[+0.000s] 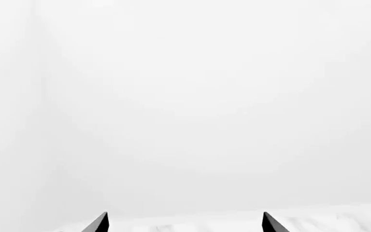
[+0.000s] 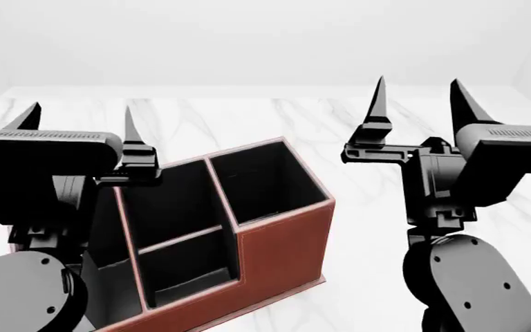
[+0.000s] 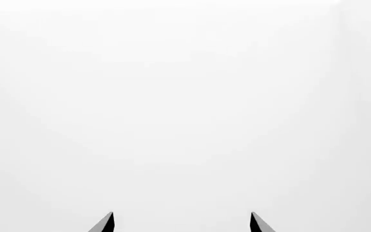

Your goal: Pick up the book and place it in the left compartment of the caddy.

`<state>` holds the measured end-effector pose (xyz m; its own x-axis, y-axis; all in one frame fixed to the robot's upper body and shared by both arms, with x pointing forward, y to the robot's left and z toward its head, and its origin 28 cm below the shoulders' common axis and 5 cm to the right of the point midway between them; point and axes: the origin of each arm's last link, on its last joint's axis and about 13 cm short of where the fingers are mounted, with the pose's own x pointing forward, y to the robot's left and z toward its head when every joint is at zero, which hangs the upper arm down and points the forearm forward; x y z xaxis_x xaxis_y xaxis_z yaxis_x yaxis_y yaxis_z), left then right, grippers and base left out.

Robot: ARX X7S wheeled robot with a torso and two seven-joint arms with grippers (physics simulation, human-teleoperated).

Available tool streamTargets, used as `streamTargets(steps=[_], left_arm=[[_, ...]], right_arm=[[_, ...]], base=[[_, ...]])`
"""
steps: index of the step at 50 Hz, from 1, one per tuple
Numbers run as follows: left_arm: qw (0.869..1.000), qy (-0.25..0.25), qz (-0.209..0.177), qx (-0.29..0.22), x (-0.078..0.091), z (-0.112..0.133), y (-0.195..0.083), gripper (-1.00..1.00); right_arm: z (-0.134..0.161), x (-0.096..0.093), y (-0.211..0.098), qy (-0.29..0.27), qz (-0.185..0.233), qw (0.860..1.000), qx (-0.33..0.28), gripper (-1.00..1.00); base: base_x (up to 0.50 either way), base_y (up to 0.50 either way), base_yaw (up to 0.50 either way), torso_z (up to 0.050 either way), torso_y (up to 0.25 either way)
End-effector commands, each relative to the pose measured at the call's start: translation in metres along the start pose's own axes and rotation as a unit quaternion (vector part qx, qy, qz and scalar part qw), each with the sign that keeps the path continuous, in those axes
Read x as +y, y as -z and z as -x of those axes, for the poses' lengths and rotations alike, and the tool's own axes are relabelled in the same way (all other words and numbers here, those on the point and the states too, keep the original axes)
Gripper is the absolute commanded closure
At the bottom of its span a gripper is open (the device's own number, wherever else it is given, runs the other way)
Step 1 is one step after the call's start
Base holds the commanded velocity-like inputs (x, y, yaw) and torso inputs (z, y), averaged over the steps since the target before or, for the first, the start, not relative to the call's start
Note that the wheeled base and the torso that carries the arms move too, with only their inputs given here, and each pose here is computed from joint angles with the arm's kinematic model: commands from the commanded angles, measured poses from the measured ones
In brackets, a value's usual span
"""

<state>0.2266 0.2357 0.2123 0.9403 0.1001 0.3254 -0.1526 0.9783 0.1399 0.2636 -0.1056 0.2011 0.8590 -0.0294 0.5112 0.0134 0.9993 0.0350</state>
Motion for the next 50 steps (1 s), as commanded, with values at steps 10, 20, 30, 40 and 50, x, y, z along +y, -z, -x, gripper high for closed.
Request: streamTargets(steps=[10, 20, 30, 40, 50], left_arm=[[0.999, 0.002, -0.009, -0.035, -0.002, -0.001, -0.007, -1.0], [0.996, 0.011, -0.03, -0.084, -0.001, -0.018, -0.044, -1.0], [0.993, 0.014, -0.04, -0.112, 0.0, -0.027, -0.065, -1.0], [0.991, 0.014, -0.043, -0.123, -0.001, -0.027, -0.071, -1.0], [0.99, 0.013, -0.046, -0.135, -0.001, -0.025, -0.077, -1.0]], right_arm=[[0.0, 0.002, -0.009, -0.003, 0.0, 1.0, -0.025, -1.0], [-0.012, 0.005, -0.042, -0.004, -0.013, 0.998, -0.068, -1.0], [-0.019, 0.008, -0.06, -0.007, -0.016, 0.996, -0.092, -1.0], [-0.019, 0.009, -0.067, -0.01, -0.019, 0.994, -0.106, -1.0], [-0.017, 0.011, -0.076, -0.014, -0.022, 0.992, -0.122, -1.0]], base=[[0.0, 0.0, 0.0, 0.0, 0.0], [0.0, 0.0, 0.0, 0.0, 0.0], [0.0, 0.0, 0.0, 0.0, 0.0], [0.0, 0.0, 0.0, 0.0, 0.0], [0.0, 0.0, 0.0, 0.0, 0.0]])
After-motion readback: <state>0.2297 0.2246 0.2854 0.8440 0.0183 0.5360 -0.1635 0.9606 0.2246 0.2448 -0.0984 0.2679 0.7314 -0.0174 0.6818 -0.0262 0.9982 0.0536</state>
